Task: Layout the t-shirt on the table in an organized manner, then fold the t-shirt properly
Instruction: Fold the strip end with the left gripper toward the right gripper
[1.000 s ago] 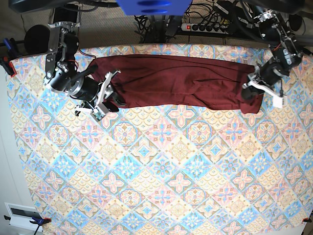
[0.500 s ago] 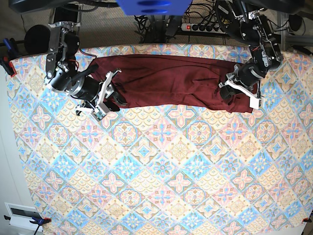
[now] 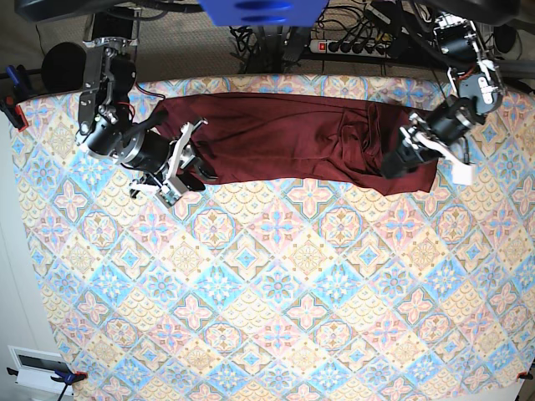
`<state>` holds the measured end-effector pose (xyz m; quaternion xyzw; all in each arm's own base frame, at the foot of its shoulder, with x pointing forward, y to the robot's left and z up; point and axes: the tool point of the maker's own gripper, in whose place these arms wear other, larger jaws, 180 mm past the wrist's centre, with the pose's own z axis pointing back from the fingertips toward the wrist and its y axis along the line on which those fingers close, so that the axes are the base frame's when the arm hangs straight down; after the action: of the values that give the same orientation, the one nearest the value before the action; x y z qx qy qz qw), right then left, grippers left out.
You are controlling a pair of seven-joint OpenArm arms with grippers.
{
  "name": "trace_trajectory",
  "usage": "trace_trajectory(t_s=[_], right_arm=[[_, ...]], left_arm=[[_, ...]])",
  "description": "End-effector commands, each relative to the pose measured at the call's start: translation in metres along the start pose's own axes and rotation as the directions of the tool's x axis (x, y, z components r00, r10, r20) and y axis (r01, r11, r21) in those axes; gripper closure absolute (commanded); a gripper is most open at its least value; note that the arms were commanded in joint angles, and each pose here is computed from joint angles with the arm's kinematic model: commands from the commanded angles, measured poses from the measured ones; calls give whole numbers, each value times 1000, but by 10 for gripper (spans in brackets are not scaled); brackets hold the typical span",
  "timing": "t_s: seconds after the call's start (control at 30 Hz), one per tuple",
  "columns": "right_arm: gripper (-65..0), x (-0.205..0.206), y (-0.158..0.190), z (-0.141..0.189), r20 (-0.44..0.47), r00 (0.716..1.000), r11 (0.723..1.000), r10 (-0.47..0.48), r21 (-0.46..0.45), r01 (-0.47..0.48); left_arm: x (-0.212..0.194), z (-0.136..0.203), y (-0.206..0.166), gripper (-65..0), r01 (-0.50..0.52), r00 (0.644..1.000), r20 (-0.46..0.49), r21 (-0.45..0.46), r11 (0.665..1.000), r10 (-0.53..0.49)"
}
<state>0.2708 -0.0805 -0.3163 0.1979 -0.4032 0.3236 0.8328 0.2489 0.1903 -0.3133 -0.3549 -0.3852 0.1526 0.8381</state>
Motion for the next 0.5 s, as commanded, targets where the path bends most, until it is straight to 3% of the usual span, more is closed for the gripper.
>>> trace_trajectory(t_s=[0.0,0.23,0.37,0.47], right_arm=[[-172,13,-1,4,48,999,1000,17,1,-17],[-172,13,-1,4,48,999,1000,17,1,-17],[-172,13,-1,4,48,999,1000,17,1,-17],[-172,13,-1,4,47,999,1000,16,0,-16]], left_arm=[[11,6,1,-304,13,999,33,5,1000,-13],[11,-6,57,-299,-28,1000,13,172,985,26],[-5,-38,44,-299,21,997,-71,158,987,-10],[-33,-76,3,-299,83,980,-183,43,996,-74]])
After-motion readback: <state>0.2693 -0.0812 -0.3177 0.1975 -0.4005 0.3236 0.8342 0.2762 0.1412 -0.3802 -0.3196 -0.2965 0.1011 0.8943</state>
